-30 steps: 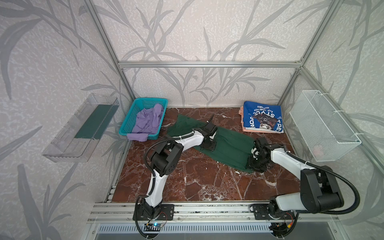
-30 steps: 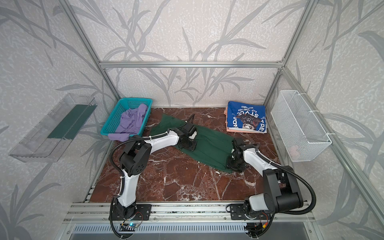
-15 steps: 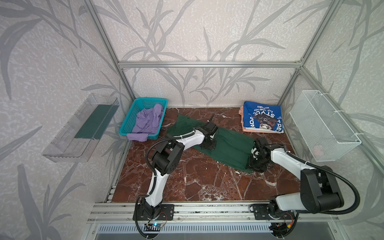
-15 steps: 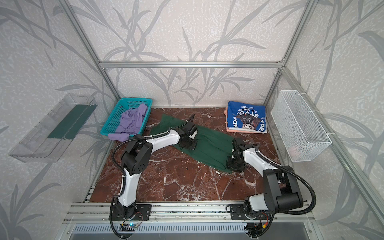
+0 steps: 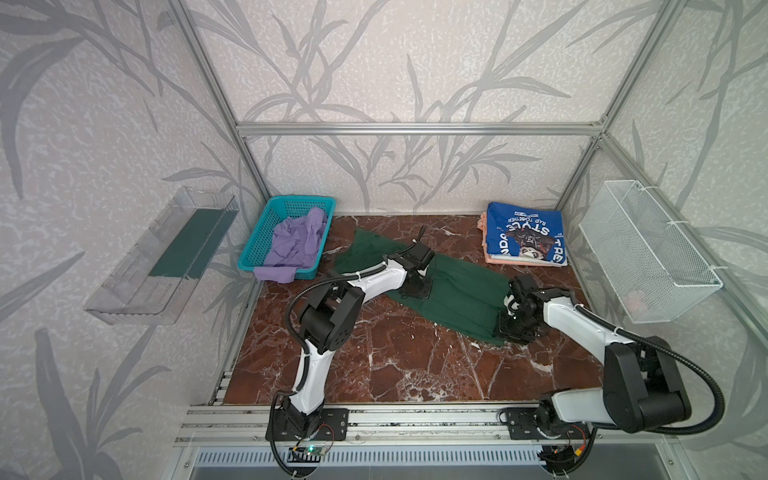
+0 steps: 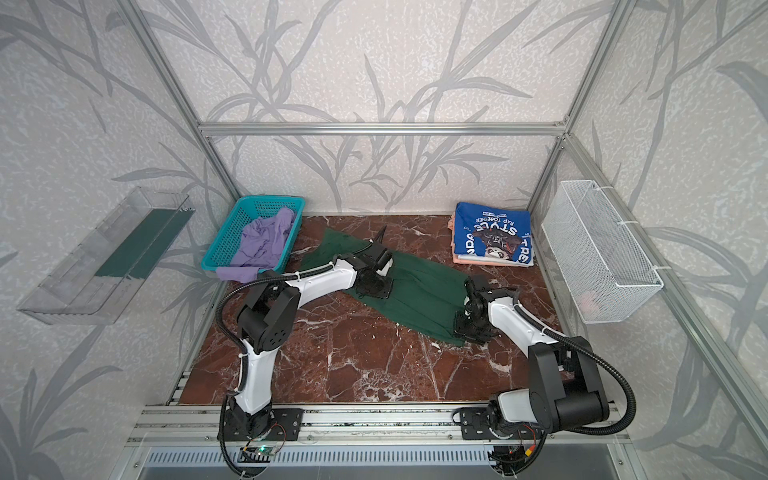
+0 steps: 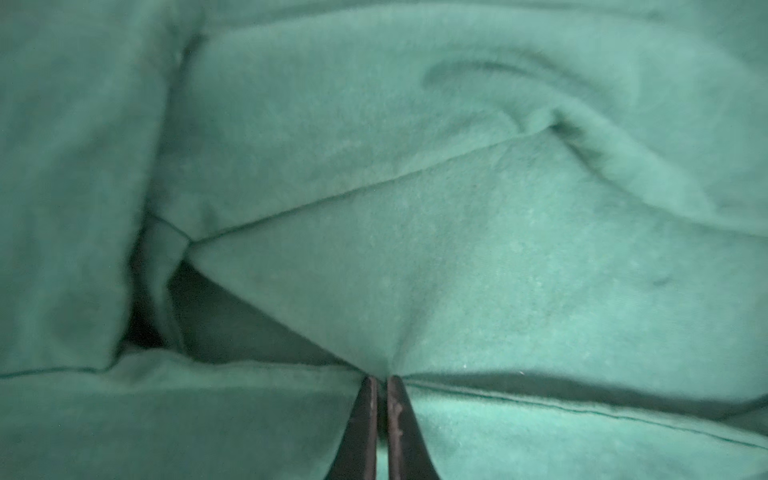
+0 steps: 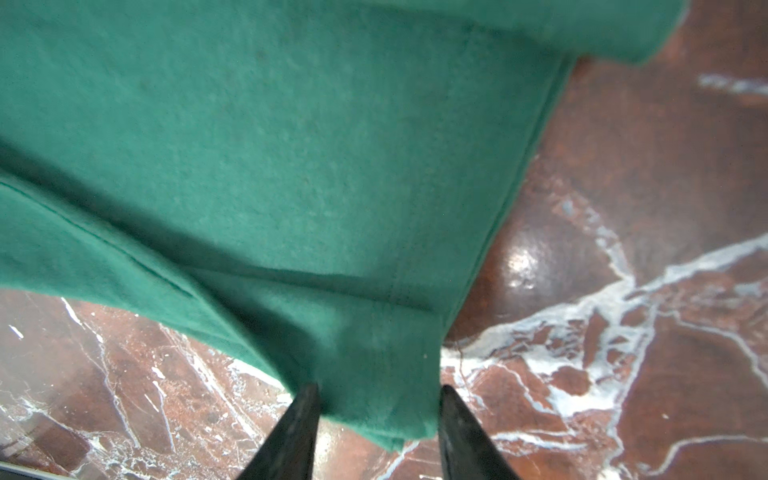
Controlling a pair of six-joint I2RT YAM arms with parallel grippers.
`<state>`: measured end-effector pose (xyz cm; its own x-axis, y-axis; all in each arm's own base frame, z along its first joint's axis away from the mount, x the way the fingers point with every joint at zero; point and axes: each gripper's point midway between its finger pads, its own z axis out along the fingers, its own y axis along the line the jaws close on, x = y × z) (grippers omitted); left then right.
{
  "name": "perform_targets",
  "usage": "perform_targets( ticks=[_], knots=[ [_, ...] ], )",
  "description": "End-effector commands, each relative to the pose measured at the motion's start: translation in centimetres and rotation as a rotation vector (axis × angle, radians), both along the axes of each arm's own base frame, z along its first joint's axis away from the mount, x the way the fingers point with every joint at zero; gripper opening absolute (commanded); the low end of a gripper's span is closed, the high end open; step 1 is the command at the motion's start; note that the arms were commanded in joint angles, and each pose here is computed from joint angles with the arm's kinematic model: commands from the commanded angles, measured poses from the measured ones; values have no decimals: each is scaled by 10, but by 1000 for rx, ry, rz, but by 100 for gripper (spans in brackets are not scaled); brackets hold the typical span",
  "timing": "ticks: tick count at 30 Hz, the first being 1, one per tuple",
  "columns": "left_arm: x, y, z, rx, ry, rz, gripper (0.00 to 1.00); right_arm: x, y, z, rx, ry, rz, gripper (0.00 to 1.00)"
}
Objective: Fold and stack the t-shirts
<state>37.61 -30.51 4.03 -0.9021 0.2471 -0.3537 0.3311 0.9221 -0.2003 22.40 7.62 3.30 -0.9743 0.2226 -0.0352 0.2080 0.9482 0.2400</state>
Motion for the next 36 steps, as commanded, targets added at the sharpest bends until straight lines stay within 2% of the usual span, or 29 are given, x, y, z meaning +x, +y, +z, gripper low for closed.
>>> perform_targets(
  ticks=[1, 9, 18, 28, 36],
  knots=[
    [-1, -3, 24, -54, -29, 8, 9, 2, -2, 8, -10, -14, 3, 47],
    [0, -2, 28, -76, -29, 21, 7, 6, -6, 6, -32, -18, -4, 47],
    [3, -1, 29, -83, -27, 26, 7, 13, -7, 10, -42, -40, -8, 30],
    [4, 1, 30, -88, -29, 31, 7, 17, -6, 9, -37, -40, -11, 1],
    [6, 6, 31, -89, -40, 52, 6, 22, -9, 15, -57, -53, -20, 0]
  ],
)
